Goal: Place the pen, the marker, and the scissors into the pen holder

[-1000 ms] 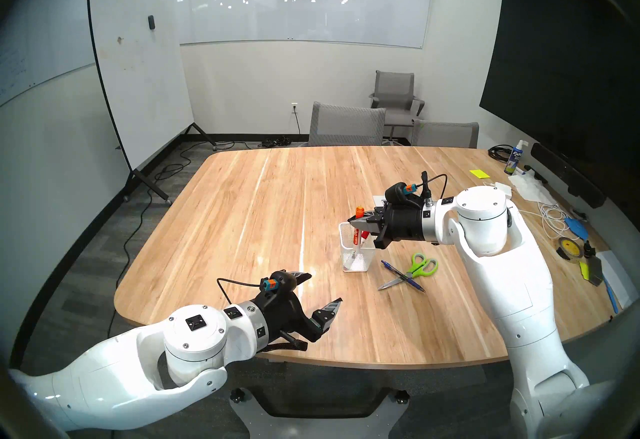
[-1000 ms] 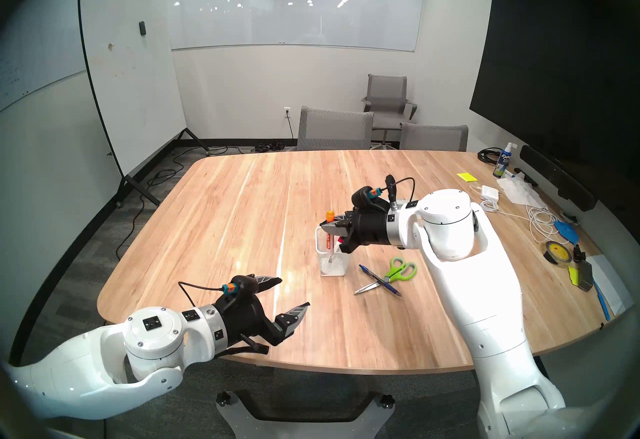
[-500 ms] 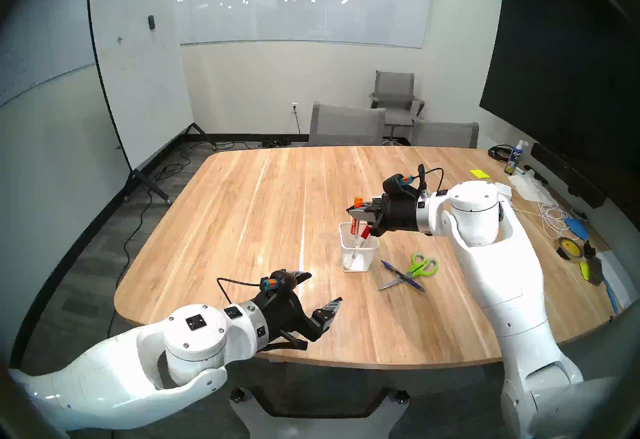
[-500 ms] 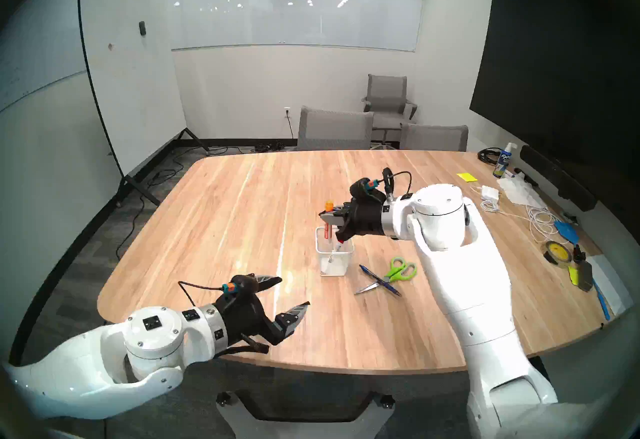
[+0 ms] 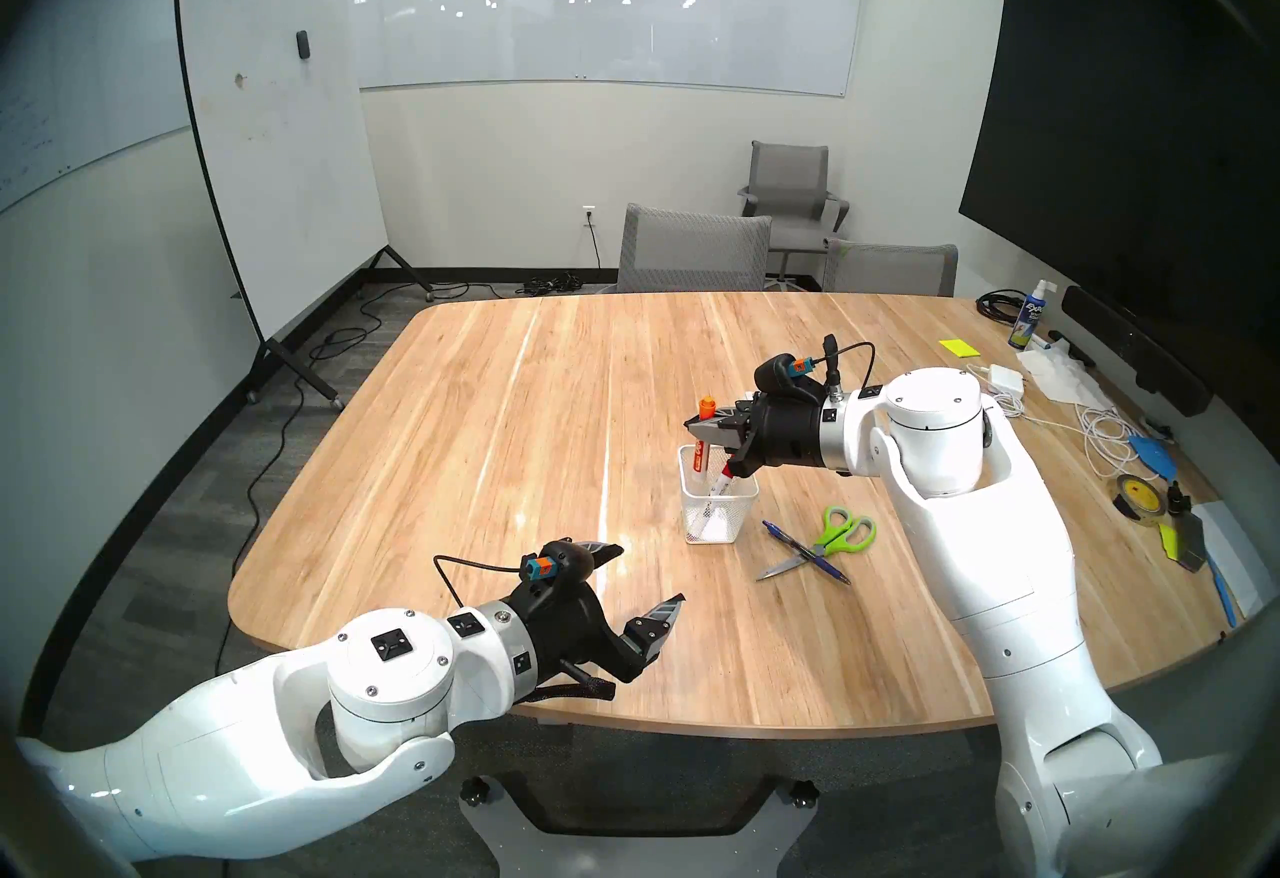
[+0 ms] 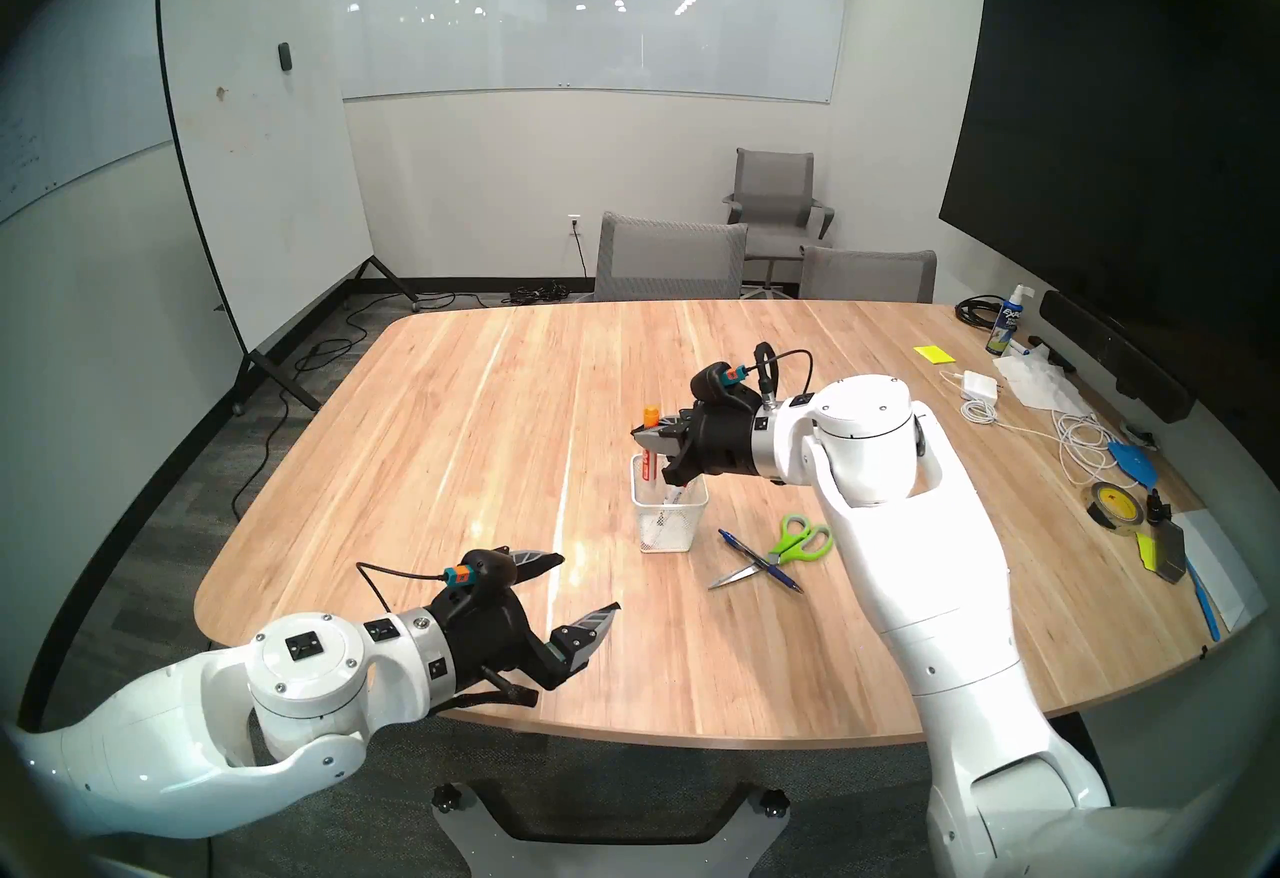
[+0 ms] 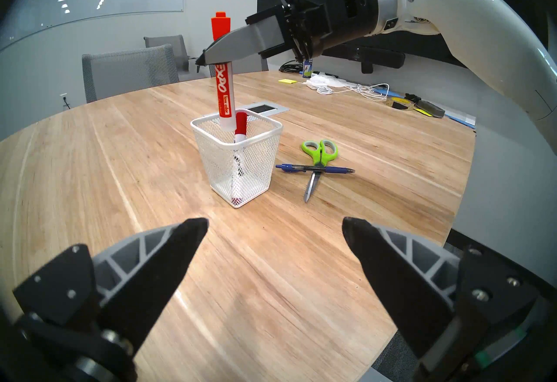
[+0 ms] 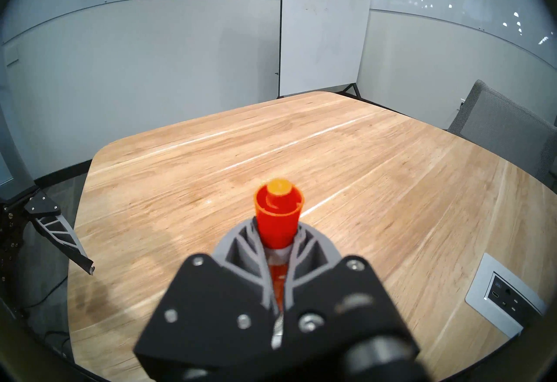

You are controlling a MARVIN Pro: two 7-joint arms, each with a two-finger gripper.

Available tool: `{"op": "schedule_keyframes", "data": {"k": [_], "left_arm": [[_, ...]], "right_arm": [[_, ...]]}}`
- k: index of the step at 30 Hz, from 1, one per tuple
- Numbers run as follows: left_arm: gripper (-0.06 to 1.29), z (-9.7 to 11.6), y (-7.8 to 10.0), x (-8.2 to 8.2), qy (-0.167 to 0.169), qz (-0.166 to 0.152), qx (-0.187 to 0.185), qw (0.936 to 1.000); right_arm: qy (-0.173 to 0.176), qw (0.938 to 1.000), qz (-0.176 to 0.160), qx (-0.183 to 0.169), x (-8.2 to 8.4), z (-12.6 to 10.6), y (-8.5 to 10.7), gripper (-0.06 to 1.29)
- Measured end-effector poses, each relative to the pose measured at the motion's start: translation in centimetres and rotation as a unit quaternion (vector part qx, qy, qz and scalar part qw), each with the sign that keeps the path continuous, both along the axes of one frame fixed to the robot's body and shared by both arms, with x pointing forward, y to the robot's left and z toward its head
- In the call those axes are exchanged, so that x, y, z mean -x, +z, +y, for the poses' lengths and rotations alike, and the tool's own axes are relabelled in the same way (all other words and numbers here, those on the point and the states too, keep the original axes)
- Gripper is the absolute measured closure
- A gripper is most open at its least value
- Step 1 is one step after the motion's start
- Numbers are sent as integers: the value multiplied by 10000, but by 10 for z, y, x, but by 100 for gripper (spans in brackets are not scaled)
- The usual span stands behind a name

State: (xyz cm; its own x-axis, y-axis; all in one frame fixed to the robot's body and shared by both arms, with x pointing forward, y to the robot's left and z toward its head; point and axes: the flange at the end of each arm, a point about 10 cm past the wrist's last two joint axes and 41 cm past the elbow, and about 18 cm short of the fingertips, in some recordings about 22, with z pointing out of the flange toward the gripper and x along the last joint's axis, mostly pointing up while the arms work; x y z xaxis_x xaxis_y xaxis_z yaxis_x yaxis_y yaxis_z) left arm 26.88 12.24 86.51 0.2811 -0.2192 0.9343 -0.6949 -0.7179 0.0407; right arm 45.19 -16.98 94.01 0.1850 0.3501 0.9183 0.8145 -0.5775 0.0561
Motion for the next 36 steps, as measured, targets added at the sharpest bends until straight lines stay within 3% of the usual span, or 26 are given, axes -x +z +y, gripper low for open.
{"op": "schedule_keyframes", "data": {"k": [13,23,36], "left_arm": [[3,0,0,0,0,-3,3,10000],[3,0,0,0,0,-4,4,10000],[3,0,0,0,0,-4,4,10000]], "right_arm": [[-126,9999,43,43,-5,-3,-9,120],[-211,9994,199,178,-13,-5,-29,120],[-232,9994,192,193,-16,-4,-33,120]]}}
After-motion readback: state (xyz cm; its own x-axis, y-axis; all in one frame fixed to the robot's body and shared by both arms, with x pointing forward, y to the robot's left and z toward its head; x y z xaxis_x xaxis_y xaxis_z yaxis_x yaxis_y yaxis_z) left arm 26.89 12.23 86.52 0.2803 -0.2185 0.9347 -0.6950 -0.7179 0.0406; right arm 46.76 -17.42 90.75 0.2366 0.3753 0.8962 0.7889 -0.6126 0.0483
